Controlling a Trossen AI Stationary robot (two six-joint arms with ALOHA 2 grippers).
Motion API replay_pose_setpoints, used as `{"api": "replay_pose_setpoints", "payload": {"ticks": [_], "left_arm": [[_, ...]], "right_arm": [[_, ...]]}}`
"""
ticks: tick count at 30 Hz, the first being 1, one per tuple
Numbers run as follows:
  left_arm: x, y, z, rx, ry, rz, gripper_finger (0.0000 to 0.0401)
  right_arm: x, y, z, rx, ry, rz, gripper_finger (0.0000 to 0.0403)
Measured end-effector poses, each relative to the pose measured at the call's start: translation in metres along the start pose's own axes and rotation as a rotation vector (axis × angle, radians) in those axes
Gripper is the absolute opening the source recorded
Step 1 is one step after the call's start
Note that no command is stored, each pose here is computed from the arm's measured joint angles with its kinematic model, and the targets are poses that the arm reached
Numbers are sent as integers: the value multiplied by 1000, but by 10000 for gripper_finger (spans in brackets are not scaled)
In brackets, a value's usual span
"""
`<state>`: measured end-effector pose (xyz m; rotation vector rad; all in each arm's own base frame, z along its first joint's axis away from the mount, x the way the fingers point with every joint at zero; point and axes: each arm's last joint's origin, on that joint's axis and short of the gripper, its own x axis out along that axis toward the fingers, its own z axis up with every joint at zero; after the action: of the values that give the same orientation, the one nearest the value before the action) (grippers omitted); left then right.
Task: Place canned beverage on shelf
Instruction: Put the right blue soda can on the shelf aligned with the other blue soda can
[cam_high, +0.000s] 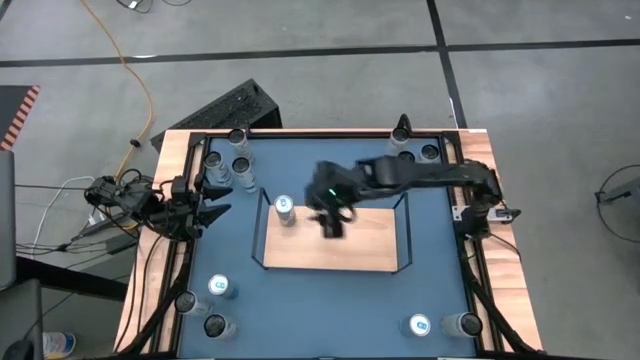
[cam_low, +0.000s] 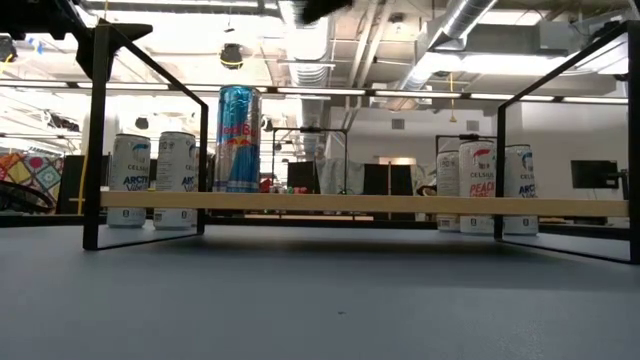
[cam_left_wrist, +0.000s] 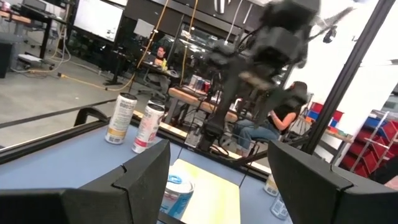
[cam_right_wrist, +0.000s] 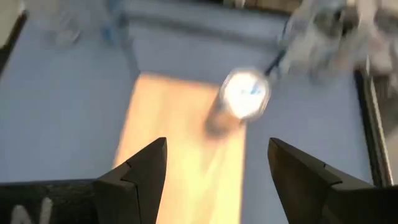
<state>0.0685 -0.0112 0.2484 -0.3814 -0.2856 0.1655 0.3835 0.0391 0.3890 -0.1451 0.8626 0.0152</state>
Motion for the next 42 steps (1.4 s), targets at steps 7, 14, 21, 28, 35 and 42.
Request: {"api": "replay_pose_setpoints", "payload": {"ticks": [7, 14, 21, 28, 35, 42], "left_arm": [[0, 0, 0, 23, 3, -9, 256], [0, 0, 0, 37, 3, -8, 256], [0, 0, -1, 27, 14, -5, 256], [0, 0, -3, 27, 27, -2, 256], [0, 2, -5, 29, 43, 22, 256], [0, 2, -5, 9, 40, 31, 256]], "right_arm": [[-65, 75, -39, 216, 228, -150, 260], [-84, 156, -73, 429, 235, -182, 260], [-79, 204, -113, 702, 389, -189, 260], [-85, 231, -142, 700, 530, -167, 260], [-92, 249, -156, 492, 525, -83, 260], [-89, 252, -152, 123, 476, 48, 260]]}}
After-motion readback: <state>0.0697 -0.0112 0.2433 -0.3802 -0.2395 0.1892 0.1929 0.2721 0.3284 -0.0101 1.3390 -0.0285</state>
